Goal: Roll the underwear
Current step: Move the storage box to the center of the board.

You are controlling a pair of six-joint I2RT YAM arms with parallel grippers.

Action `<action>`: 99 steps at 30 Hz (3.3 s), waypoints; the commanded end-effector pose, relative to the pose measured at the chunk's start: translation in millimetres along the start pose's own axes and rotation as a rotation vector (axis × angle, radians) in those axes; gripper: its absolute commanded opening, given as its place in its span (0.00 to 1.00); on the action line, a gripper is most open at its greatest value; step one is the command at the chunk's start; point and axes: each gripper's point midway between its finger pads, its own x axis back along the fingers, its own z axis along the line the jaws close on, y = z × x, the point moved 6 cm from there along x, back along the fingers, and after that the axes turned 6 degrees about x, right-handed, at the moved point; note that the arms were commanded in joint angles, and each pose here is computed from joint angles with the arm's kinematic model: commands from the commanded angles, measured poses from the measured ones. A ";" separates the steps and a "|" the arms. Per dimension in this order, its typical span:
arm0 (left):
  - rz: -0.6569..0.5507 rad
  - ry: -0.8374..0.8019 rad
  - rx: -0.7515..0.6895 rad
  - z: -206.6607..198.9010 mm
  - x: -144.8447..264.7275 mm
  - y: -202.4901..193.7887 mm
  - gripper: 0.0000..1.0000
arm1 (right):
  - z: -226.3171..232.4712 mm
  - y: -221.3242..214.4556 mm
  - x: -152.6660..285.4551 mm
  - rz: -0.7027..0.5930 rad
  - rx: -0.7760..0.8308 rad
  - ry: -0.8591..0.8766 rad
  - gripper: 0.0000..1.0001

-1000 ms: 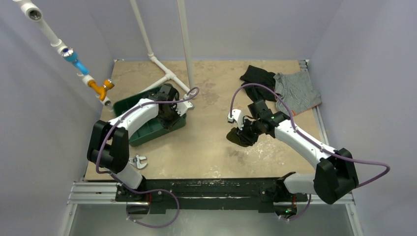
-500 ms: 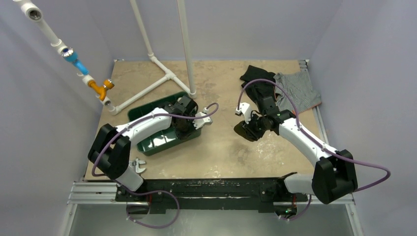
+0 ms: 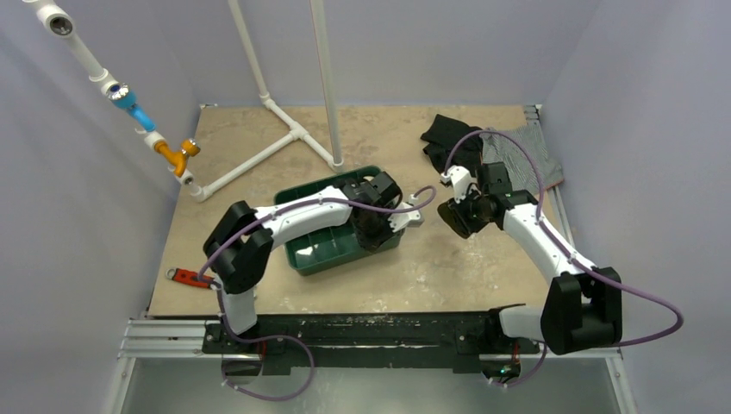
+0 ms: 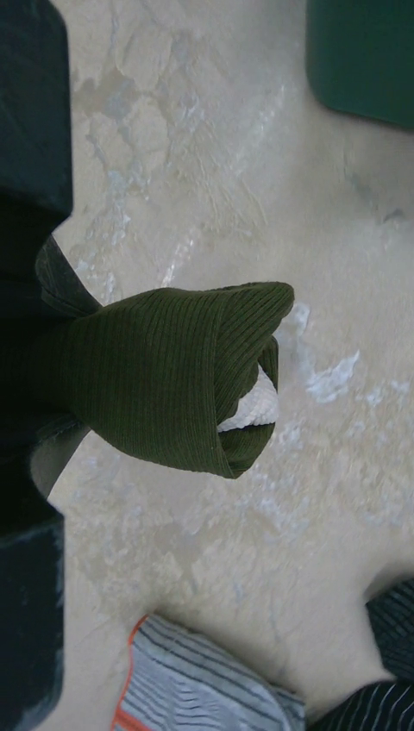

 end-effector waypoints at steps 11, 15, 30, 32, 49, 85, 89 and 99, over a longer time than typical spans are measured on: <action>-0.118 -0.295 0.119 -51.5 -29.5 94.3 0.11 | -30.5 20.3 27.9 -0.001 -0.070 -0.140 0.00; -0.126 -0.304 0.121 -52.8 -26.9 98.7 0.25 | -37.0 25.0 27.7 0.008 -0.083 -0.158 0.00; -0.296 -0.162 0.030 -19.9 50.5 65.0 0.69 | -30.0 63.8 41.9 -0.039 -0.049 -0.082 0.00; -0.275 -0.140 0.044 -8.2 57.4 49.1 0.69 | -25.6 67.6 39.9 -0.033 -0.027 -0.076 0.00; -0.160 0.159 0.249 79.6 31.0 -19.5 0.62 | 12.7 80.2 15.3 -0.030 0.100 0.056 0.00; -0.054 -0.148 0.718 59.0 -35.4 -8.4 0.31 | 15.3 108.0 3.6 0.053 0.150 0.027 0.00; -0.071 -0.174 0.734 59.1 -39.5 -2.5 0.31 | 8.3 104.3 -2.5 0.089 0.143 -0.030 0.00; -0.074 -0.176 0.721 57.8 -43.5 -9.2 0.31 | 5.3 106.5 -30.0 0.134 0.179 -0.149 0.00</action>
